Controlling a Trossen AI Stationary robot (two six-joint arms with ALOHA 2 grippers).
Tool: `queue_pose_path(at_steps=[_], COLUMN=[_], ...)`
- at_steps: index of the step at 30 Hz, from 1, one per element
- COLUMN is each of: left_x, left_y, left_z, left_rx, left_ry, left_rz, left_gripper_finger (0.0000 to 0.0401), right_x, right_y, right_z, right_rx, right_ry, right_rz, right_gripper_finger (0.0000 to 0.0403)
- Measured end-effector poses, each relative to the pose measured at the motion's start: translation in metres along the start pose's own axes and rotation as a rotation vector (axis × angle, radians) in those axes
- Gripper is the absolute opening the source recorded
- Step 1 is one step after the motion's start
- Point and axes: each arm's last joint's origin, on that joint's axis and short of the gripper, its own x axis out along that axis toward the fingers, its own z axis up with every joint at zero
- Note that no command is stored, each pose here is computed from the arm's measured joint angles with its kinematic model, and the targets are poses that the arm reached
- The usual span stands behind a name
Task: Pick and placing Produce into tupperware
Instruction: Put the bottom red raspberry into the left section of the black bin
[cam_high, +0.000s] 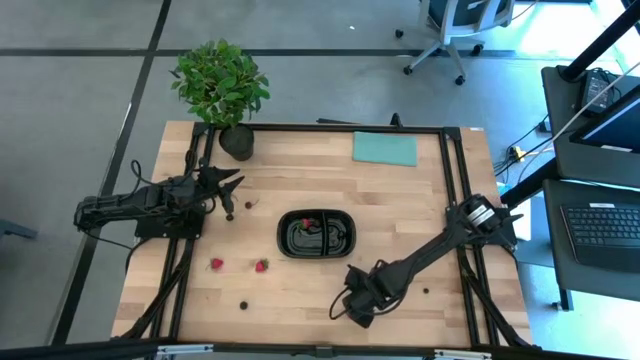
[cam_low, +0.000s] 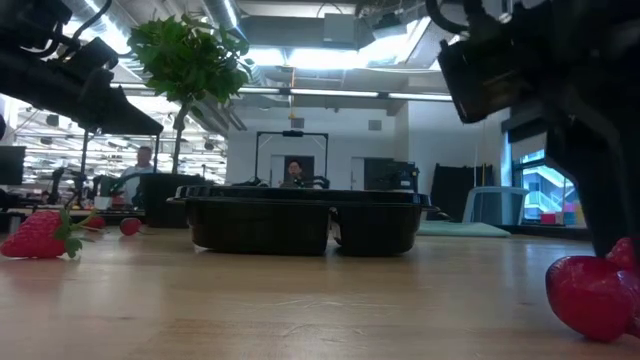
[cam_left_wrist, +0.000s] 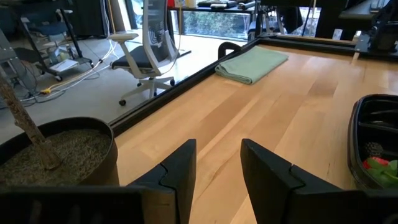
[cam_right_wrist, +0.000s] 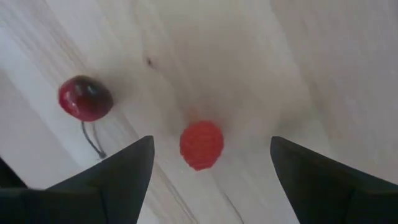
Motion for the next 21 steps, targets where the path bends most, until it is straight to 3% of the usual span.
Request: queue_pose_path(at_steps=[21], left_x=[0.0000], left_y=[0.0000], left_z=[0.0001], left_rx=[-0.001], left_ry=[-0.001], left_rz=[0.000], left_gripper_finger=[0.0120], right_x=[0.0087], right_y=[0.0005], right_z=[0.0004], right_rx=[0.013], right_ry=[-0.006], right_rz=[-0.022], right_gripper_finger=[0.0321])
